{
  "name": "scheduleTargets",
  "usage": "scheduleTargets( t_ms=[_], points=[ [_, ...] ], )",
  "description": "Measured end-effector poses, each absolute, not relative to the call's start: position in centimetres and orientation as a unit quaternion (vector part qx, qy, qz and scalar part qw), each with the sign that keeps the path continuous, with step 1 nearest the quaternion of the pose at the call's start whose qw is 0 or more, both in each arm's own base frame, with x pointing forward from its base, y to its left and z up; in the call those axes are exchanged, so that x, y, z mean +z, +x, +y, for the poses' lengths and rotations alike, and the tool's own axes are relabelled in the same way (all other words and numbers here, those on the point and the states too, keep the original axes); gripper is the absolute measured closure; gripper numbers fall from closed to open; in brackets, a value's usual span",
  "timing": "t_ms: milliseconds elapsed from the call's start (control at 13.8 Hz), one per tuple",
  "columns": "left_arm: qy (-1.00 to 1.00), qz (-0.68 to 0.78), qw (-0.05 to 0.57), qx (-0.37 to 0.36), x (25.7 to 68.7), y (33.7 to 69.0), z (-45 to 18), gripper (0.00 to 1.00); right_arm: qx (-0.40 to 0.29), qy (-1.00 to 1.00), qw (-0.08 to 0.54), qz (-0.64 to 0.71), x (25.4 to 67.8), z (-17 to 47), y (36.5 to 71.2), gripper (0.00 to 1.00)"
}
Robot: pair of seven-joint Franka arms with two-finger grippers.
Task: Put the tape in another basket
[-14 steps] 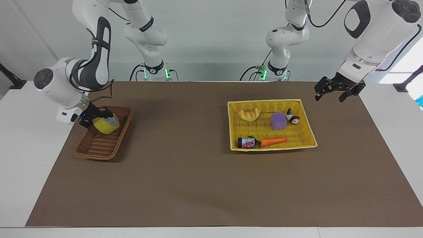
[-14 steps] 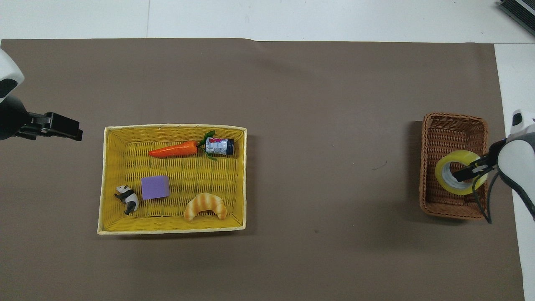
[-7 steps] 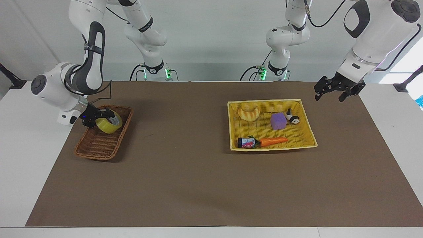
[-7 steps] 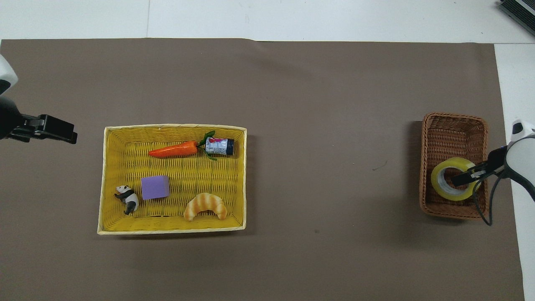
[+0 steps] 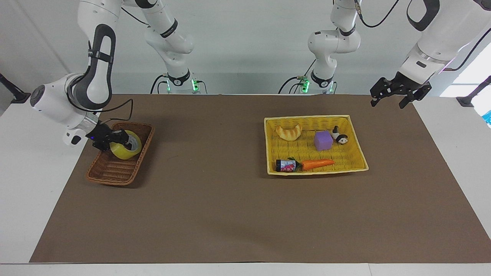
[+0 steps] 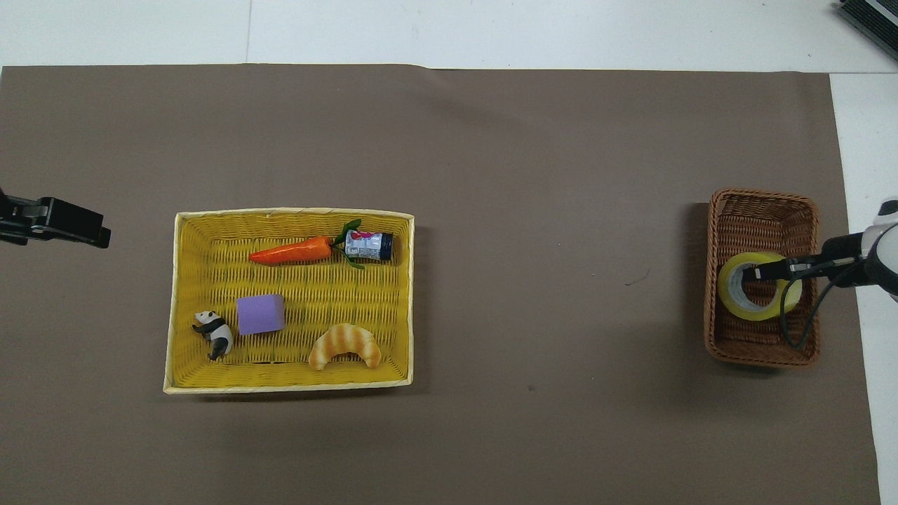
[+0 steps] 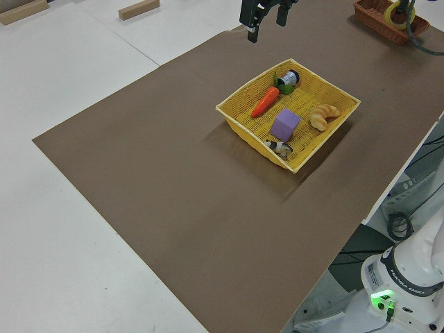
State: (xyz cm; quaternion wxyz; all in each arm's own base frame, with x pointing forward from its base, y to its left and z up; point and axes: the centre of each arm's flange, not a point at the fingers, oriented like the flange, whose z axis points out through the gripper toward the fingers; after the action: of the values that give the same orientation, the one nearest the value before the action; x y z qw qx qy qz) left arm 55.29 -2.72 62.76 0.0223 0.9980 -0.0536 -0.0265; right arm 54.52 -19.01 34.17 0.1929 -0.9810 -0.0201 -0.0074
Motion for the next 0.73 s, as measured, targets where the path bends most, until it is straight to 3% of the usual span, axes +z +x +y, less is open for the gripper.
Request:
scheduleTargets(
  t_ms=[73, 218, 726],
  points=[
    [0.998, -0.053, 0.022, -0.026, 62.8, 55.3, -2.7, 0.00, -0.023, -0.981, 0.194, 0.000, 34.5, -19.2, 55.0, 0.22],
    [0.998, -0.053, 0.022, -0.026, 62.8, 55.3, -2.7, 0.00, -0.049, -0.981, 0.187, 0.015, 35.4, -19.7, 55.9, 0.03],
    [0.998, -0.053, 0.022, -0.026, 62.8, 55.3, -2.7, 0.00, -0.089, -0.981, 0.172, 0.008, 39.5, -20.4, 57.9, 0.00]
  ],
)
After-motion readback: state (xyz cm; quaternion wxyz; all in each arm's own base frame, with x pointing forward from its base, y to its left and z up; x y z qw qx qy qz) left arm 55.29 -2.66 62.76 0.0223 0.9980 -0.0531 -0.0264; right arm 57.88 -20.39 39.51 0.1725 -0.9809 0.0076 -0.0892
